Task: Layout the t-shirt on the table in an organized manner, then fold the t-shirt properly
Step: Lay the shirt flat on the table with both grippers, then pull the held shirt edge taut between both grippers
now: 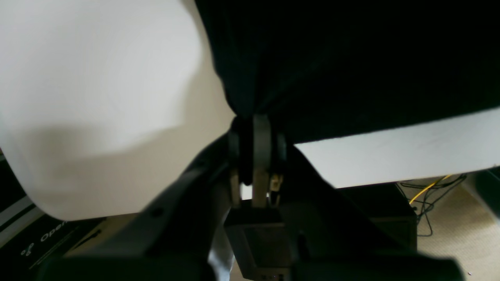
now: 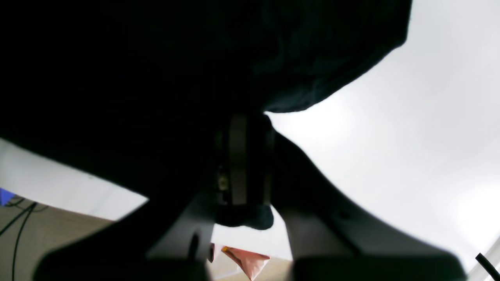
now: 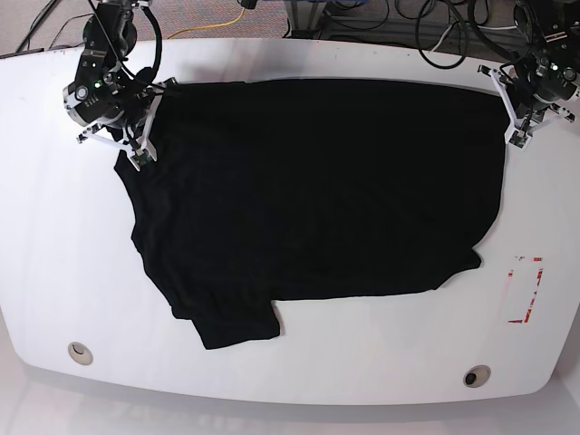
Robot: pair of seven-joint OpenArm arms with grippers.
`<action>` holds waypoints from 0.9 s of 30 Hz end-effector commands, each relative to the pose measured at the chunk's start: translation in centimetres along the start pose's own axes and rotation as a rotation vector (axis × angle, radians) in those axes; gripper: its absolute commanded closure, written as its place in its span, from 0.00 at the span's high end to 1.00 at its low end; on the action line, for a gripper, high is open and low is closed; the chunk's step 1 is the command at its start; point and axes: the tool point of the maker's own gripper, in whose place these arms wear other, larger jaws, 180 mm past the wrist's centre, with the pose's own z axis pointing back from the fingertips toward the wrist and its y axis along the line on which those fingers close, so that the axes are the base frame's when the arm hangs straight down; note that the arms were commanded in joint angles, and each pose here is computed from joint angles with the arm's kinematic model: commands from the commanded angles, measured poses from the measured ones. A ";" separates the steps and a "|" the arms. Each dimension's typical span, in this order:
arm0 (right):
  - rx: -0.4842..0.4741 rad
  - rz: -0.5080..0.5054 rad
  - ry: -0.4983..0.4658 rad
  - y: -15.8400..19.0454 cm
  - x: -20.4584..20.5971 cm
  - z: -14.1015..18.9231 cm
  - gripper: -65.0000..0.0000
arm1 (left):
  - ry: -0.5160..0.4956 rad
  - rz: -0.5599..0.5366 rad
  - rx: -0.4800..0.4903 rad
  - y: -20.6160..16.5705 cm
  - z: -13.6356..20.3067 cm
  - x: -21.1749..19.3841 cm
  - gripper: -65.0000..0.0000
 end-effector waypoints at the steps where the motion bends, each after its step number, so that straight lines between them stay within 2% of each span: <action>1: -0.044 0.006 -0.007 -1.2 0.4 0.6 0.03 | -0.006 -0.009 0.042 1.3 0.5 0.3 0.00; 5: -0.055 0.005 -0.029 -1.6 1.3 0.8 0.03 | -0.026 -0.013 0.046 1.5 0.5 1.2 0.00; 9: -0.079 0.002 -0.065 -2.7 2.9 1.2 0.03 | -0.085 0.009 0.070 2.8 0.5 3.9 0.00; 13: -0.090 -0.001 -0.094 -3.4 4.3 1.4 0.03 | -0.086 0.043 0.051 3.3 -0.6 4.5 0.00; 18: -0.066 -0.031 -0.094 -4.2 5.5 0.2 0.03 | -0.112 0.094 0.029 4.3 -2.0 6.5 0.00; 27: -0.009 -0.076 -0.133 -5.0 7.8 -1.9 0.03 | -0.115 0.102 -0.024 4.6 -3.9 8.8 0.00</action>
